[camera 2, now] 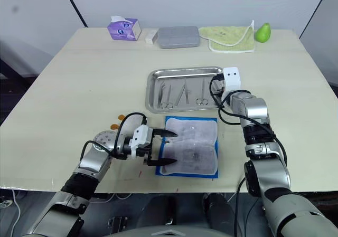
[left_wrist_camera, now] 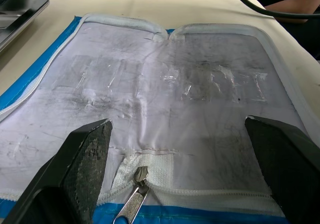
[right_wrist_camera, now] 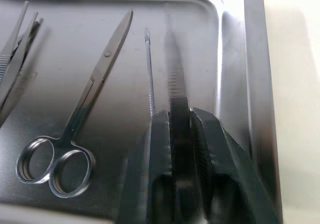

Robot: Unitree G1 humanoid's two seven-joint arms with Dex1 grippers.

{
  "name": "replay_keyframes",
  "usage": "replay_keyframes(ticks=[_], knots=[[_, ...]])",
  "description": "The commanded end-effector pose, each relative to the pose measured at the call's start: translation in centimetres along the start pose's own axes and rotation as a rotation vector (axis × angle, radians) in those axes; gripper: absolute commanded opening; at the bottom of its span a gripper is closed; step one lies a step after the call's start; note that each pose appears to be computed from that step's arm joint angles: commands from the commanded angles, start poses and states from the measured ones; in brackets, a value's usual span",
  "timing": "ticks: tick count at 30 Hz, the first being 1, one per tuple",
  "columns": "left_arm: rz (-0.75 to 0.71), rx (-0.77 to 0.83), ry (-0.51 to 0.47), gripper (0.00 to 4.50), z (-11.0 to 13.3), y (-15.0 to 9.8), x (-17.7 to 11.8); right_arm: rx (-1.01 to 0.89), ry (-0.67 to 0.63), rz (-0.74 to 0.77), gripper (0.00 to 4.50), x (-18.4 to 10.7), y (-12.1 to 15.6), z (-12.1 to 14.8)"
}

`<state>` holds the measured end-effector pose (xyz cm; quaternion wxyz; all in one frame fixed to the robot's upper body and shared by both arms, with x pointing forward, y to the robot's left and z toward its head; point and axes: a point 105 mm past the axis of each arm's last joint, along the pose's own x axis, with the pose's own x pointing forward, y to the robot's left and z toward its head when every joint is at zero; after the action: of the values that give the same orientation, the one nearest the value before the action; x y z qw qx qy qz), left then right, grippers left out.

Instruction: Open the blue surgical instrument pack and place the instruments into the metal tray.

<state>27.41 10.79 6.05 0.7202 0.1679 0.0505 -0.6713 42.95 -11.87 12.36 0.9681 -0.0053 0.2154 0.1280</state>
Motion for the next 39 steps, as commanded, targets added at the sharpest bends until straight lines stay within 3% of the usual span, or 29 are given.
replay_keyframes(ticks=[1, 9, 12, 16, 17, 20, 29, 33, 35, 39], knots=[[-0.012, -0.089, 0.061, 4.5, -2.3, -1.1, 0.0, -0.023, -0.084, 0.015, 1.93, -0.7, 0.3, 2.4], [0.021, -0.09, -0.006, 4.5, -0.9, -0.9, -0.5, -0.109, -0.202, 0.18, 1.93, -2.9, 2.4, 3.6], [0.053, -0.091, -0.066, 4.5, 0.4, -0.6, -0.9, -0.136, -0.378, 0.347, 1.93, -5.2, 4.1, 4.5], [0.116, -0.117, -0.201, 4.5, 3.1, 0.1, -1.5, -0.167, -0.528, 0.443, 1.93, -8.1, 4.5, 4.6], [0.157, -0.149, -0.248, 4.5, 4.2, 0.5, -2.1, -0.195, -0.574, 0.525, 1.93, -9.5, 5.1, 4.4], [0.25, -0.21, -0.332, 4.5, 6.1, 1.2, -3.5, -0.23, -0.567, 0.741, 1.93, -12.4, 6.3, 2.7], [0.39, -0.297, -0.329, 4.5, 6.5, 0.1, -6.9, -0.332, -0.436, 0.88, 1.93, -16.1, 4.1, -2.2], [0.431, -0.342, -0.292, 4.5, 5.5, -1.3, -8.8, -0.356, -0.378, 0.873, 3.19, -18.0, 1.5, -4.2], [0.464, -0.376, -0.254, 4.5, 4.5, -2.4, -10.3, -0.359, -0.333, 0.847, 4.32, -19.4, -0.5, -5.5], [0.515, -0.424, -0.202, 4.5, 3.2, -4.0, -12.4, -0.361, -0.274, 0.778, 4.42, -21.7, -3.6, -7.2]])
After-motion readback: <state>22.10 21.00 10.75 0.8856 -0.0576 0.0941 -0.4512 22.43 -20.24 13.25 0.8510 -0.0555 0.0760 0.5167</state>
